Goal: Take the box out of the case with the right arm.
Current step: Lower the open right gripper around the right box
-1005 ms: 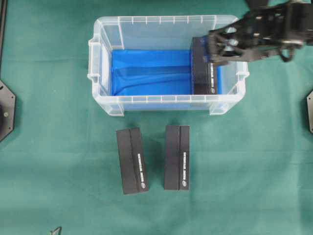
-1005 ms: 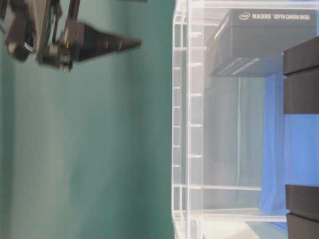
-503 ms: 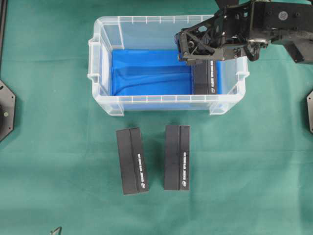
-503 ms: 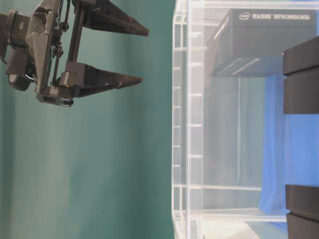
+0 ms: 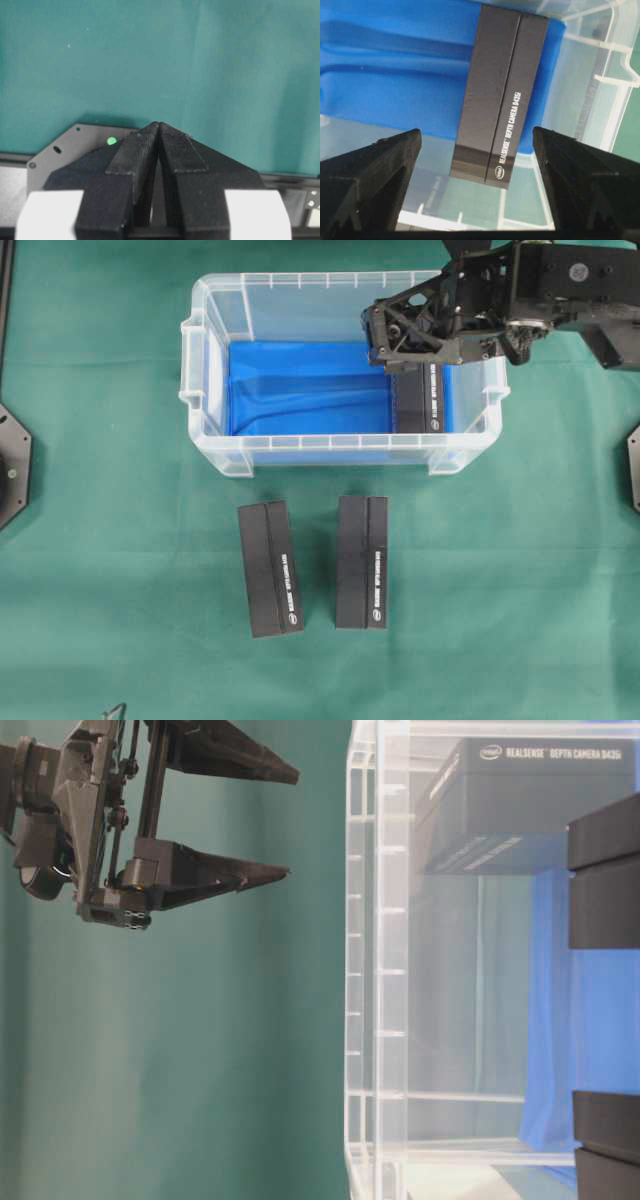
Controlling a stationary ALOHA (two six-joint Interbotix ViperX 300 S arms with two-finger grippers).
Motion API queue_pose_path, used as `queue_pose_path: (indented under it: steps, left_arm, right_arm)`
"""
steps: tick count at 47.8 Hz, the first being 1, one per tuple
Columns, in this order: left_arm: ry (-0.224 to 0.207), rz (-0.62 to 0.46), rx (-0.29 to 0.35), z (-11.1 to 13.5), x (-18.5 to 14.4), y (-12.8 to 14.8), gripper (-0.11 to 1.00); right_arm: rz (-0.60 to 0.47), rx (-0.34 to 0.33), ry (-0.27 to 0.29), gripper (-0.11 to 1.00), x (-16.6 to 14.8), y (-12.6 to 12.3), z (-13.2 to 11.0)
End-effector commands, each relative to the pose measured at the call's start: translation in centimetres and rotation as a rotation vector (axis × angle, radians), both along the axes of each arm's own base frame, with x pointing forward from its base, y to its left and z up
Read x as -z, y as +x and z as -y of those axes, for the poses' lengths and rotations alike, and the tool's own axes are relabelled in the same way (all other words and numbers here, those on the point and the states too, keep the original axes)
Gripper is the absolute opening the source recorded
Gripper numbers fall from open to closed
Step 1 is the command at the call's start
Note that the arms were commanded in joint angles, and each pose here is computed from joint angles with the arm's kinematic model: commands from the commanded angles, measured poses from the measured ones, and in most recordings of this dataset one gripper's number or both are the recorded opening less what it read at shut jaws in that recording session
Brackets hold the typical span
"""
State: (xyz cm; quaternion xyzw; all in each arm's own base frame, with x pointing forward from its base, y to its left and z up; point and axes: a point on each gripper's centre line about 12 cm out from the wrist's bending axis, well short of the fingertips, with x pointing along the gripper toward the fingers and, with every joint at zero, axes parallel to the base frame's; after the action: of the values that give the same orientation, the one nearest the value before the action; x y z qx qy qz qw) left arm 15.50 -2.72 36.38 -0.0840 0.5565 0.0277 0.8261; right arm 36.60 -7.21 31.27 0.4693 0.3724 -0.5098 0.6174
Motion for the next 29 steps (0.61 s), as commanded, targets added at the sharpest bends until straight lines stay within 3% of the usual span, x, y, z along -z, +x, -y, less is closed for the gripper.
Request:
queue_pose_path:
  steps: [1,29]
  left_arm:
    - [0.001,0.013,-0.003,-0.06,-0.33,0.15,0.00]
    - [0.001,0.011,-0.004,-0.05,-0.30,0.19,0.00]
  right_arm:
    - [0.030,-0.002,-0.007,0.88,-1.07,-0.02,-0.03]
    - [0.028,-0.001,-0.011,0.88,-1.08,-0.04,0.02]
